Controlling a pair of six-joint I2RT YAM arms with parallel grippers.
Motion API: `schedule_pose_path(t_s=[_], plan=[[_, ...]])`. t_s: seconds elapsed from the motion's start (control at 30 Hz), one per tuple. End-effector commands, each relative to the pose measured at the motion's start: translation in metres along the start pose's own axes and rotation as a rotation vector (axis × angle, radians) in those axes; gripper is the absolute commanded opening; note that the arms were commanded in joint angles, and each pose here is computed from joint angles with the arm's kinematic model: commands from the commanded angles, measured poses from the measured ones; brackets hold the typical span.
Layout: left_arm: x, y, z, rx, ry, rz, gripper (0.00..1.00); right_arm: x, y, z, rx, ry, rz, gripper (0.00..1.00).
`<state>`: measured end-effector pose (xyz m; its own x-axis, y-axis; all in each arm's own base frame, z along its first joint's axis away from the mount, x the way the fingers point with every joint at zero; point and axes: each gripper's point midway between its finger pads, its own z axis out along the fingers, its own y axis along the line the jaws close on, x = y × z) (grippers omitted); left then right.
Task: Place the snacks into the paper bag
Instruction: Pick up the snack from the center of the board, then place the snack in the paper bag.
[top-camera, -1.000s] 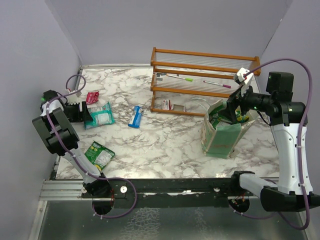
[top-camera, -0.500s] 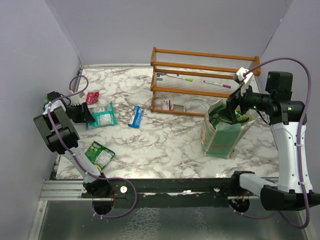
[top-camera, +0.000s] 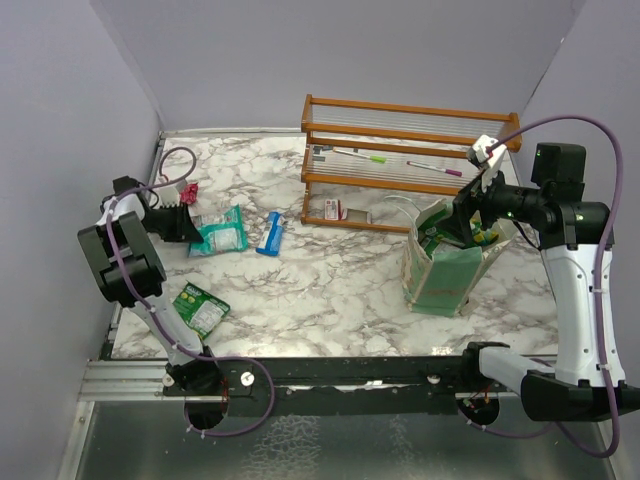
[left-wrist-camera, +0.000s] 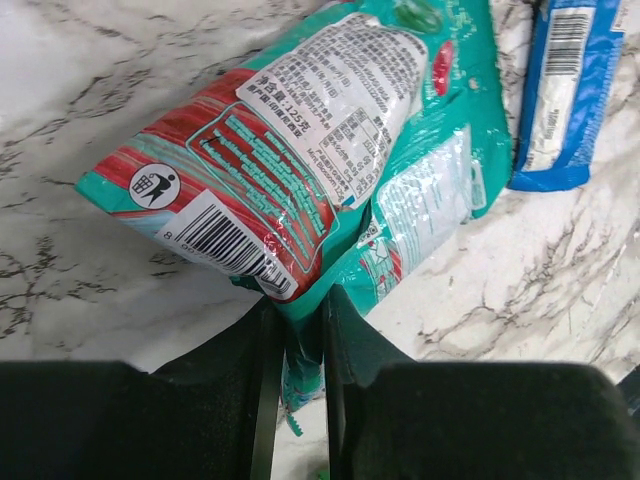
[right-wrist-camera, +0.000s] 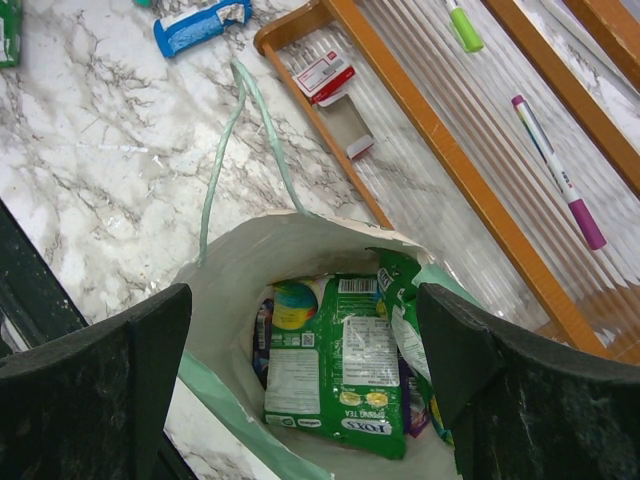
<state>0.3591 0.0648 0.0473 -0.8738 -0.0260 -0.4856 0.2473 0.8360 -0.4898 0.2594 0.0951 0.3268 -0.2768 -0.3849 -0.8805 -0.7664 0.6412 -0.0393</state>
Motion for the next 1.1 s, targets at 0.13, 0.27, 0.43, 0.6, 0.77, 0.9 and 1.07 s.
schedule_pose_path(t_s=[0.13,0.27,0.43,0.6,0.77,0.9,1.07], plan=[[-0.027,-0.066,-0.027,0.047,-0.027,0.196,0.0,-0.023,0.005,-0.005,-0.022,-0.068,-0.025,0.92],[-0.037,-0.103,-0.034,0.065,-0.042,0.29,0.0,-0.027,0.015,0.003,-0.111,-0.112,-0.015,0.91],[-0.053,-0.153,-0.05,0.088,-0.083,0.421,0.0,-0.036,0.023,0.005,-0.167,-0.167,-0.039,0.9],[-0.067,-0.204,-0.067,0.12,-0.131,0.545,0.0,-0.045,0.025,0.008,-0.199,-0.212,-0.052,0.89],[-0.083,-0.266,-0.082,0.165,-0.197,0.688,0.0,-0.054,0.035,0.017,-0.28,-0.267,-0.02,0.88],[-0.097,-0.311,-0.092,0.197,-0.251,0.778,0.0,-0.066,0.036,0.02,-0.296,-0.301,-0.034,0.88],[-0.112,-0.369,-0.101,0.262,-0.297,0.858,0.0,-0.078,0.033,0.026,-0.314,-0.336,-0.035,0.88]])
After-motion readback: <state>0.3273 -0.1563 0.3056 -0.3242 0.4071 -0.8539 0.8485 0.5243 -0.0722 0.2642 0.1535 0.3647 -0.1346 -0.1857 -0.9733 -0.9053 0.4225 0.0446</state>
